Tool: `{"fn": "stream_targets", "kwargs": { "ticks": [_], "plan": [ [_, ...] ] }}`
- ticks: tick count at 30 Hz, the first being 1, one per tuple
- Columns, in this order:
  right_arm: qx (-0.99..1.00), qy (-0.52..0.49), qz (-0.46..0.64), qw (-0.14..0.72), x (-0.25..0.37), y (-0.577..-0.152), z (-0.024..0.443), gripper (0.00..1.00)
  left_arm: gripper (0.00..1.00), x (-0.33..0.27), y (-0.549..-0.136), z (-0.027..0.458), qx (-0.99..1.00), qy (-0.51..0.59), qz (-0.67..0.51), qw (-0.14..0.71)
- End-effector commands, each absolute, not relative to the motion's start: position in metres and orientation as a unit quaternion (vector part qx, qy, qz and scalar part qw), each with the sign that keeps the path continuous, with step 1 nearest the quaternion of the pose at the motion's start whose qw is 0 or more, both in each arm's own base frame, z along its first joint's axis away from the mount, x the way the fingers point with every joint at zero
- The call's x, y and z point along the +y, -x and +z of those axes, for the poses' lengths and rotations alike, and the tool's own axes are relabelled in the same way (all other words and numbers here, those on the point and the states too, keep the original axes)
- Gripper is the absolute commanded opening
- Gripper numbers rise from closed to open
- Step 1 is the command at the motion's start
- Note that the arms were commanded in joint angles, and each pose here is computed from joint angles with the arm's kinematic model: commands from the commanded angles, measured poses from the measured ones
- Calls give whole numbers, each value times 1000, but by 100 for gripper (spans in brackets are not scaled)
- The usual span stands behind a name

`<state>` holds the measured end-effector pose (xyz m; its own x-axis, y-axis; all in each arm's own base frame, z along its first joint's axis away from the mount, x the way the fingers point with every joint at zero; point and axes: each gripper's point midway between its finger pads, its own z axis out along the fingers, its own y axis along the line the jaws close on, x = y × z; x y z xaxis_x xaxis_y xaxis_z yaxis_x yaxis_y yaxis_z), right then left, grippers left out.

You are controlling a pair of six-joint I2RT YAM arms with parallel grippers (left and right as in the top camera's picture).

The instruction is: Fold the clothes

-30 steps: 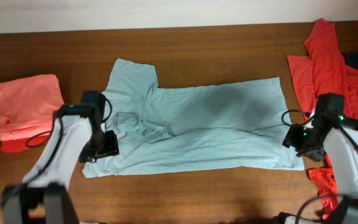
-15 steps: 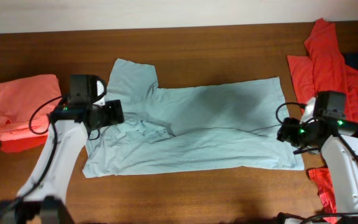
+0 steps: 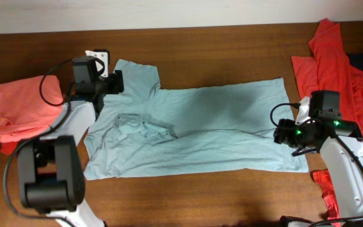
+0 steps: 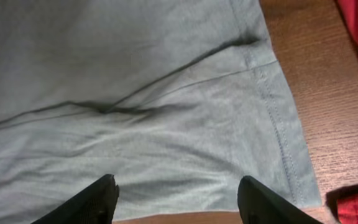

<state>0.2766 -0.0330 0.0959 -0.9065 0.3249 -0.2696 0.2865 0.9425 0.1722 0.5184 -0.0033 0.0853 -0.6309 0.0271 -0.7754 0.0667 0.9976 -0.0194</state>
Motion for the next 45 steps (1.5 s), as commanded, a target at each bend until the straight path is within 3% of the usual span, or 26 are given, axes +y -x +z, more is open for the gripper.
{"fn": "stream_targets", "kwargs": {
  "ticks": [1,10,14,23,29,32,33,35,39,42,45],
  "plan": [
    [974,-149,67,157,-30,-278,100,67,73,-5,-527,55,906,-38,-25,421],
    [974,-149,68,156,-30,-278,100,67,73,-15,-539,21,899,-52,-55,431],
    [974,-149,67,156,-30,-278,100,67,83,-15,-536,8,905,-51,-56,418],
    [975,-150,67,153,-29,-276,100,67,84,-16,-514,-14,933,-47,-61,353],
    [975,-150,68,152,-29,-276,100,67,65,-24,-503,-20,943,-51,-85,318],
    [975,-150,68,151,-29,-276,100,67,43,-26,-499,-22,945,-53,-92,309],
    [975,-150,68,151,-29,-276,100,67,31,-26,-499,-22,945,-53,-92,308],
    [975,-150,68,151,-29,-276,100,67,21,-26,-499,-22,945,-53,-92,309],
    [975,-150,68,151,-29,-276,100,67,13,-26,-499,-22,945,-53,-92,308],
    [974,-150,68,153,-29,-277,100,67,1,-27,-500,-21,945,-53,-93,309],
    [973,-148,67,165,-30,-282,102,65,0,-30,-500,-14,945,-56,-103,307]
  ]
}}
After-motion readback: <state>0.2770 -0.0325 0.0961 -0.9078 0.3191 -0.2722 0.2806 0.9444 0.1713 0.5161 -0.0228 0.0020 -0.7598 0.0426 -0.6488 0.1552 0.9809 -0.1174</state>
